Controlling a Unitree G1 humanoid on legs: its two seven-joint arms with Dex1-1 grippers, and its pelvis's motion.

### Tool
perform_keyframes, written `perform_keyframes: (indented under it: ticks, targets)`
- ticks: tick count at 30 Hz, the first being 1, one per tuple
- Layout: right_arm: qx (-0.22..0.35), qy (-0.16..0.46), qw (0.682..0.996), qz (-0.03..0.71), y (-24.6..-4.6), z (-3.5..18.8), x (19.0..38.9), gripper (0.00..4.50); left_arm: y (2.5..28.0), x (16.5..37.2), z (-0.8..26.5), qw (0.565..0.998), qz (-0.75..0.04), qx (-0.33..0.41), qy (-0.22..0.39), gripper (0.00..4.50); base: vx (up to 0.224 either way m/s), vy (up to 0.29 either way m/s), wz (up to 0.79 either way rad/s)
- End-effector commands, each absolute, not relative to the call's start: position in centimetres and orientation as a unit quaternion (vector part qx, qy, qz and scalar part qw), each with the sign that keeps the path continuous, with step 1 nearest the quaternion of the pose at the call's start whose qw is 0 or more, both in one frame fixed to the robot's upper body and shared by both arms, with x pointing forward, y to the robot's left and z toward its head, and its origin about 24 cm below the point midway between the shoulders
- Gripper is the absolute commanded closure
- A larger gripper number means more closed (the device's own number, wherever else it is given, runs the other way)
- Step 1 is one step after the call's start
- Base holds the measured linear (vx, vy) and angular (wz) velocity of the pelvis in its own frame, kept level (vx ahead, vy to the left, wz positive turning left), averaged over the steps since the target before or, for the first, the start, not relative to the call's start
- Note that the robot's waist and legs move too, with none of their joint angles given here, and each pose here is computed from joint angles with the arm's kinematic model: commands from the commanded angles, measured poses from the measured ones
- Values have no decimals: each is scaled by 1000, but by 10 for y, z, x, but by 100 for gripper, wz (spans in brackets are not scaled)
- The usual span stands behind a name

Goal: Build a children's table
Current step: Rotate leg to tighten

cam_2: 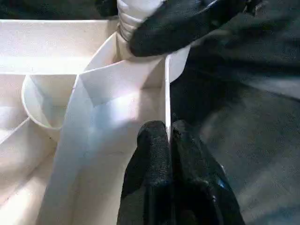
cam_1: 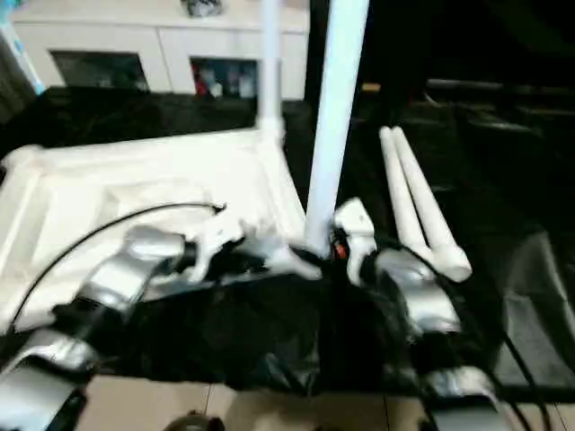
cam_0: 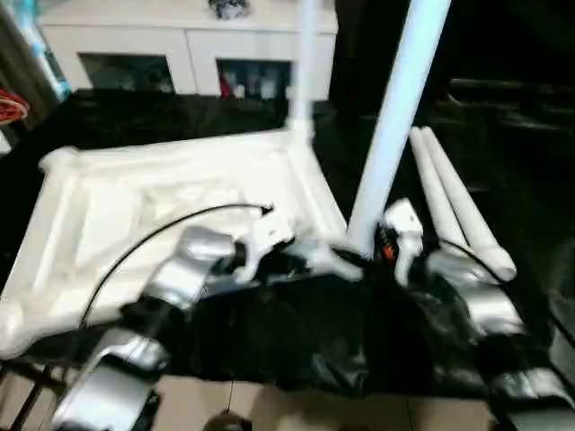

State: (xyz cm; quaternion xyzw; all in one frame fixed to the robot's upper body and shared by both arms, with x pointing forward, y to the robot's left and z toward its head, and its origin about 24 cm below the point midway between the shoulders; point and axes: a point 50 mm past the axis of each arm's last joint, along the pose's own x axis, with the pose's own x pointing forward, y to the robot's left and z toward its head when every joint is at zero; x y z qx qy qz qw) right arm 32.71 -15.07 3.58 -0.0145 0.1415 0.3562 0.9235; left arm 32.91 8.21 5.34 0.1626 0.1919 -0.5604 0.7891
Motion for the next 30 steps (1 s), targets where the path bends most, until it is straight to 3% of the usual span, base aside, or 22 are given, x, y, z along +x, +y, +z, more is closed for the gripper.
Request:
perform_keyframes:
  ticks: [1,7,8,12,15,19,30]
  targets:
    - [-14,188,925,330,-138,15,324,174,57,340,78,813,-547,147,135,450,0,0,0]
    - [0,177,938,297,-126,14,332,174,43,341,78,824,-532,146,128,450,0,0,0]
    - [5,174,938,298,-126,15,332,118,42,340,78,822,-535,148,127,450,0,0,0]
    - [22,170,933,318,-125,18,332,95,45,337,77,811,-551,152,124,450,0,0,0]
    - [3,161,930,331,-129,21,332,66,50,334,76,802,-563,155,123,450,0,0,0]
    - [-7,150,920,363,-136,25,329,66,56,329,76,789,-583,151,121,450,0,0,0]
    - [-41,144,828,541,-148,34,296,66,78,318,76,742,-640,157,123,450,0,0,0]
